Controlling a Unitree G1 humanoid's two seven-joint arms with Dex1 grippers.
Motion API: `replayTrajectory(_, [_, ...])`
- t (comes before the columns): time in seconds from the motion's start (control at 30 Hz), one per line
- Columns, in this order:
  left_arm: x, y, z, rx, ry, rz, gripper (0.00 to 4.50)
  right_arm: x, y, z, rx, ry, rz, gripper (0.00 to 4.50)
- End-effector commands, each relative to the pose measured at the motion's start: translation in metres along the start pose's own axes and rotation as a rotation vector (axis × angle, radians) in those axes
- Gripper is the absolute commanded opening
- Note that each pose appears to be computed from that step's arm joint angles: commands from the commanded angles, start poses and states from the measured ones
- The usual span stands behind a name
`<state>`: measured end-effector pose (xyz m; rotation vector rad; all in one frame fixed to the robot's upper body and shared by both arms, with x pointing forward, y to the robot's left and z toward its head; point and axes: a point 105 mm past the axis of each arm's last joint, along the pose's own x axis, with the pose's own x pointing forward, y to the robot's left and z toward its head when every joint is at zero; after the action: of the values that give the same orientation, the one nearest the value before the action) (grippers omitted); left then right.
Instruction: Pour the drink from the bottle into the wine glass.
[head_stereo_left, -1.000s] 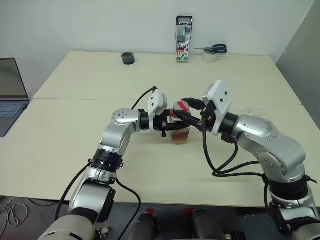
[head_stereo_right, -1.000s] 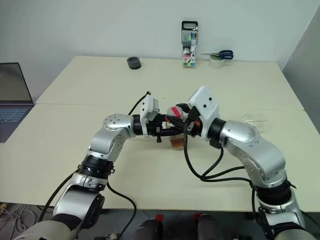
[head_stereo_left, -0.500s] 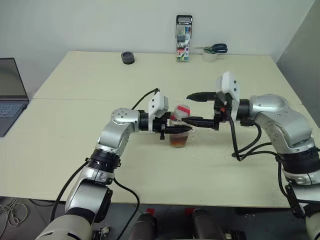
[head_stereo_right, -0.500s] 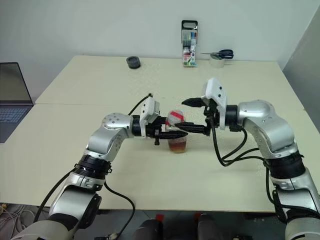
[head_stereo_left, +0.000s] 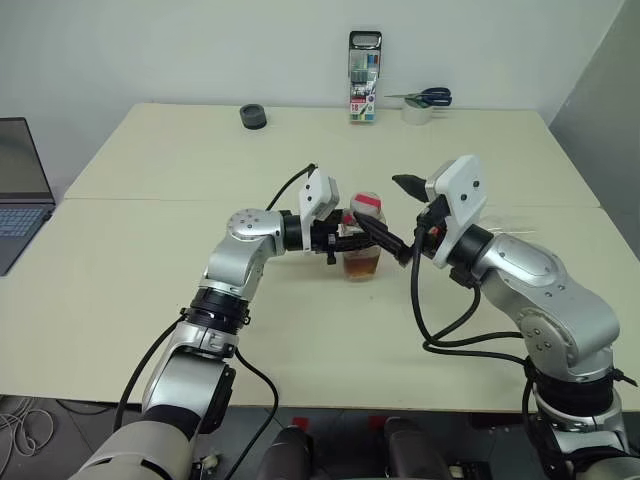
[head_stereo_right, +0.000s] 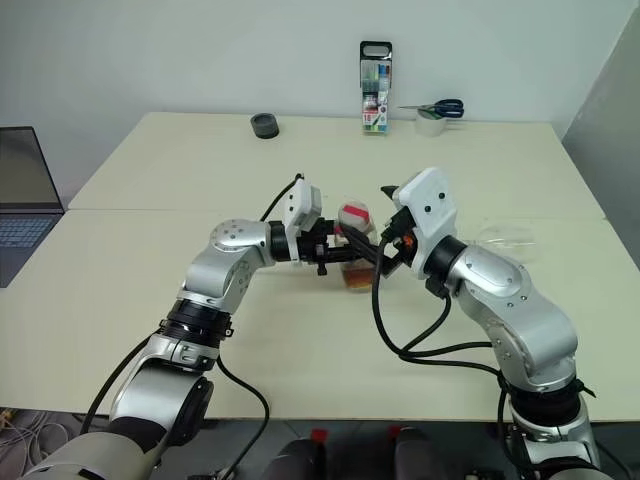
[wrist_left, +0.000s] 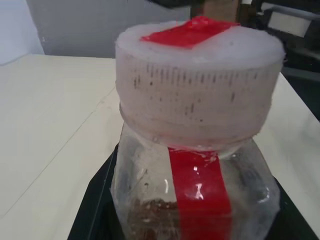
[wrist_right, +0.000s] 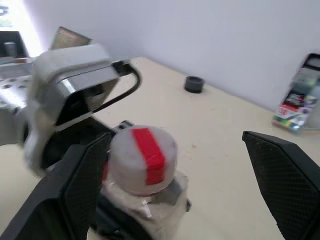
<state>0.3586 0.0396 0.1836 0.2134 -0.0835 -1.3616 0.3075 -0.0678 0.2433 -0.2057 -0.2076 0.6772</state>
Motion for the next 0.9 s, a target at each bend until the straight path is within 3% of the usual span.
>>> replayTrajectory(0.03, [0.003, 0.002, 0.019, 0.075, -0.039, -0.003, 1.76, 0.002, 0.006, 0.014, -0.021, -0.06, -0.02, 4.5])
replayTrajectory(0.3, [0.003, 0.004, 0.018, 0.084, -0.031, 0.005, 1.76, 0.01, 0.027, 0.012, 0.028, -0.049, 0.062, 4.5])
replayTrajectory(0.8, [0.002, 0.004, 0.018, 0.091, -0.031, 0.01, 1.76, 0.016, 0.015, 0.005, 0.037, -0.035, -0.042, 4.5])
replayTrajectory(0.9, [0.002, 0.004, 0.018, 0.091, -0.03, 0.01, 1.76, 0.016, 0.016, 0.006, 0.035, -0.041, -0.035, 3.91])
